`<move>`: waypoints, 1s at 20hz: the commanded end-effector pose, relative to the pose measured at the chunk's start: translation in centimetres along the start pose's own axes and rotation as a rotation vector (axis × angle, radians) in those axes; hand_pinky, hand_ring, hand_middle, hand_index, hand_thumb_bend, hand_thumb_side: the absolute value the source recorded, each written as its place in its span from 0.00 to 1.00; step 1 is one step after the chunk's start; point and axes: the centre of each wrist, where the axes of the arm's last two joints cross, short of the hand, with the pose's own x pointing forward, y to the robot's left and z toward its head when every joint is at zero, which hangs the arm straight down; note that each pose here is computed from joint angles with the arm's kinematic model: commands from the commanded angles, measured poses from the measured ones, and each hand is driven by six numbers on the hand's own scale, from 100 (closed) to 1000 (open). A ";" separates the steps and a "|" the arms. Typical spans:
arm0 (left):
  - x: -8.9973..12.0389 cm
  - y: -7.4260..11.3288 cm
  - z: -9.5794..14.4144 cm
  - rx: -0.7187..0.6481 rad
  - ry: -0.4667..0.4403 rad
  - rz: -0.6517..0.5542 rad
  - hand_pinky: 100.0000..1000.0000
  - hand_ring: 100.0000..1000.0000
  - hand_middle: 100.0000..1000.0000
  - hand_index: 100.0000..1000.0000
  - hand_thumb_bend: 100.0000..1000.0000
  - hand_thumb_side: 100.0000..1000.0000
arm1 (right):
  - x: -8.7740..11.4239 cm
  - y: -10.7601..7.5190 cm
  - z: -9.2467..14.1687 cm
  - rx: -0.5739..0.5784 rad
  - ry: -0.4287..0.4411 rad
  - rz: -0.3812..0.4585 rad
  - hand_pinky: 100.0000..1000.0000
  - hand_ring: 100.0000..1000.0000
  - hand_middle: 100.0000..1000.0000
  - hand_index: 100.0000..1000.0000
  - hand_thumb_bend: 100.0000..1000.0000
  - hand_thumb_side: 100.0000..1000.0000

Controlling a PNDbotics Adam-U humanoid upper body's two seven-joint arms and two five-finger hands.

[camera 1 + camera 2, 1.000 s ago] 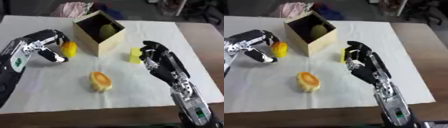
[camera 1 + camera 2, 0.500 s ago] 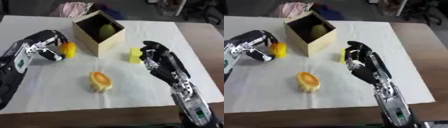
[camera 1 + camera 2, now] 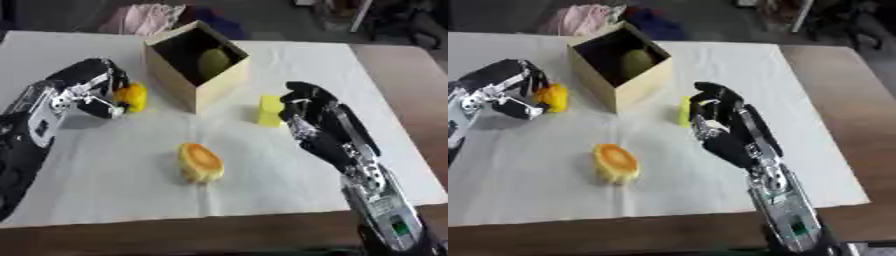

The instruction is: Pick up objects on the table and place them in the box.

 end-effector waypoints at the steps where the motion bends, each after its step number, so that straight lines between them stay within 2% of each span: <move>1: 0.0 4.1 0.5 0.076 -0.033 -0.017 0.53 0.30 0.34 0.46 0.11 0.00 | 0.4 -0.3 -0.2 -0.003 -0.014 0.008 0.61 0.56 0.62 0.80 0.00 0.28; 6: 1.3 7.8 0.3 0.166 -0.084 0.012 0.54 0.31 0.35 0.47 0.09 0.00 | 0.3 -0.3 -0.1 0.001 -0.012 0.007 0.61 0.56 0.62 0.80 0.00 0.27; 10: 2.8 8.7 -1.2 0.227 -0.111 0.051 0.57 0.34 0.37 0.49 0.04 0.00 | 0.3 0.0 -0.2 0.012 -0.013 0.000 0.61 0.56 0.62 0.80 0.00 0.28; 13: 4.4 8.2 -2.7 0.231 -0.147 0.068 0.59 0.38 0.40 0.52 0.03 0.00 | 0.4 0.2 -0.2 0.022 -0.015 -0.005 0.61 0.56 0.62 0.80 0.00 0.28; 16: 5.9 6.8 -4.2 0.205 -0.162 0.052 0.61 0.42 0.45 0.57 0.06 0.00 | 0.5 0.5 -0.3 0.036 -0.020 -0.013 0.61 0.56 0.62 0.80 0.00 0.28; 18: 6.1 5.5 -4.9 0.189 -0.138 0.051 0.63 0.44 0.46 0.58 0.05 0.00 | 0.5 0.7 -0.4 0.045 -0.022 -0.018 0.61 0.56 0.62 0.80 0.00 0.28; 20: 5.9 4.0 -5.3 0.182 -0.099 0.065 0.66 0.49 0.52 0.65 0.11 0.00 | 0.5 0.7 -0.4 0.049 -0.023 -0.022 0.61 0.56 0.62 0.80 0.00 0.28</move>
